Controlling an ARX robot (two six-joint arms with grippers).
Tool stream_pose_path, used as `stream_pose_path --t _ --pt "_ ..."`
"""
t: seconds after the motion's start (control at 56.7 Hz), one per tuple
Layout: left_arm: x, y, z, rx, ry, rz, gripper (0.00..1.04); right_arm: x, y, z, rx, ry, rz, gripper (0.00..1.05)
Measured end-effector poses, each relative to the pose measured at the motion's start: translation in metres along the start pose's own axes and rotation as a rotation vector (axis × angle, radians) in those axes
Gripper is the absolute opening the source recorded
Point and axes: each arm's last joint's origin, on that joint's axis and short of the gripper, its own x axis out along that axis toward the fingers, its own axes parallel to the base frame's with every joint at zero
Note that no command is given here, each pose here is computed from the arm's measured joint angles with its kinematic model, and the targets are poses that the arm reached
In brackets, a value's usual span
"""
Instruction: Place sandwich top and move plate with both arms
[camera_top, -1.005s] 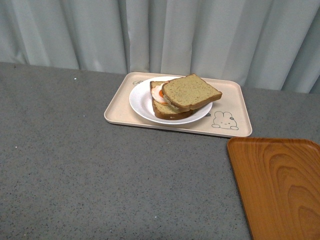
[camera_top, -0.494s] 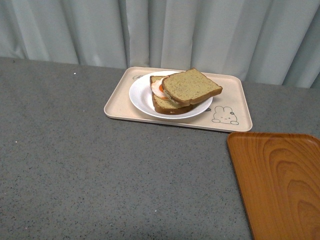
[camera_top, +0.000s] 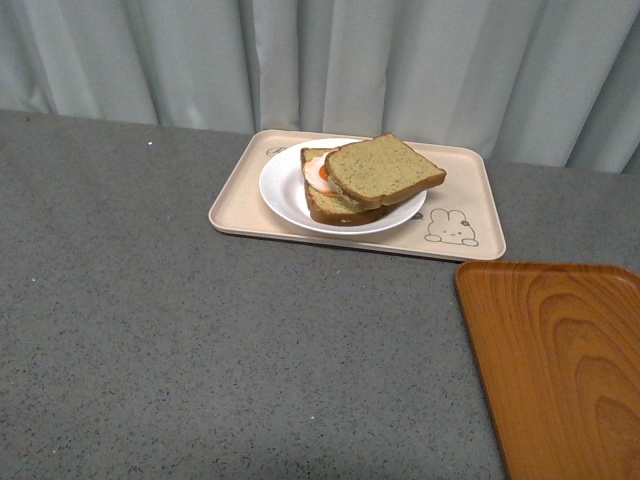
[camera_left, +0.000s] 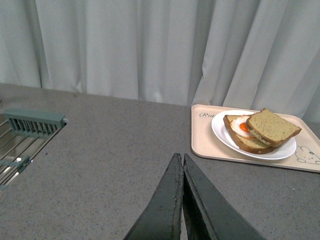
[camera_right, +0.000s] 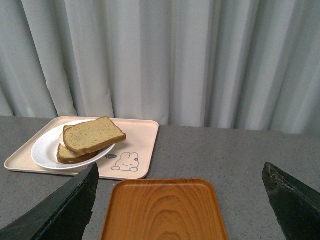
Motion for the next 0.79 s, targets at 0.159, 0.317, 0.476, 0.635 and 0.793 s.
stream_pose_path --t 0.159,0.317,0.476,0.635,0.793 --pt "0.0 0.0 0.0 0.0 0.0 0.0 0.28 0.0 0.0 0.0 0.0 0.0 0.0 0.96" --pt "-0.0001 0.0 0.0 0.0 0.0 0.0 0.55 0.0 0.0 0.0 0.0 0.0 0.0 0.96" --pt "-0.0001 0.0 0.0 0.0 0.0 0.0 0.8 0.0 0.0 0.0 0.0 0.0 0.0 0.96" --pt "-0.0001 0.0 0.0 0.002 0.0 0.0 0.98 0.0 0.0 0.0 0.0 0.0 0.0 0.96" --pt "-0.0001 0.0 0.0 0.002 0.0 0.0 0.98 0.0 0.0 0.0 0.0 0.0 0.0 0.96"
